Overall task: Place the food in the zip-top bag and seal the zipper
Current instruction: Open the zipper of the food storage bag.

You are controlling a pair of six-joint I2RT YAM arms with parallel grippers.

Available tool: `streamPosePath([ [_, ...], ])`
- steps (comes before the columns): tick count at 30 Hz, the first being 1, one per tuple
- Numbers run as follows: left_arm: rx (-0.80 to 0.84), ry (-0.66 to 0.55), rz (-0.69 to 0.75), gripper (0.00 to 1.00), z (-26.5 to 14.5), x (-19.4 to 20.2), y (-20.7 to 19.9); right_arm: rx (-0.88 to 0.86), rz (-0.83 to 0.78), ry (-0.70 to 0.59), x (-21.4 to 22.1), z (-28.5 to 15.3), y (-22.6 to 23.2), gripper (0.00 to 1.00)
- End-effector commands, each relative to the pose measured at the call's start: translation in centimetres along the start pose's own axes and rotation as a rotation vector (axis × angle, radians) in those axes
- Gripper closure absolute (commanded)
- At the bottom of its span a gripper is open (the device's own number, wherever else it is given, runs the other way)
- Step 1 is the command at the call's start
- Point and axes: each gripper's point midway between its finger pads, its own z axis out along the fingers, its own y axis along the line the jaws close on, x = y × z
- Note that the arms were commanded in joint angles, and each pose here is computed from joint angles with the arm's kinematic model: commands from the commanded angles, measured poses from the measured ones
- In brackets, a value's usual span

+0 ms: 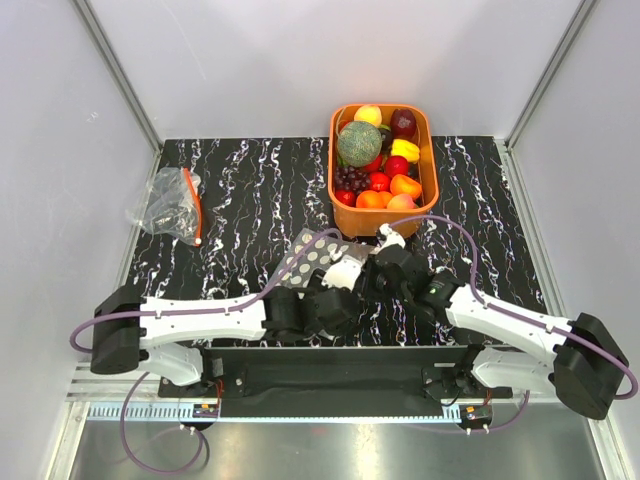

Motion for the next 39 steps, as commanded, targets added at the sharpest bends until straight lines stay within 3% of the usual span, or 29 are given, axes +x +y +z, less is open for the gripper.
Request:
streamPosePath([
  [1,0.012,-0.062,-0.017,0.37,0.0,-2.2,-1.4,-0.072,0.021,-0.036,-2.1,-0.5,3.2,1.0],
  [7,-0.049,-0.078,-0.01,0.4,0.3,-2.7,-1.2,-0.08,0.016,-0.033,-2.4,-0.7,3.7,1.0],
  [12,-0.207,-0.092,0.032,0.43,-0.2,-3.5,0.5,-0.077,0.014,-0.024,-2.2,-0.4,3.6,1.0],
  [20,-0.091,-0.112,-0.019,0.44,-1.7,-3.9,-0.3,-0.069,0.014,-0.02,-1.8,-0.2,3.2,1.0],
  [39,-0.232,-0.066,0.051,0.58,1.6,-2.1,1.0,-0.078,0.019,-0.026,-2.0,-0.8,3.3,1.0],
])
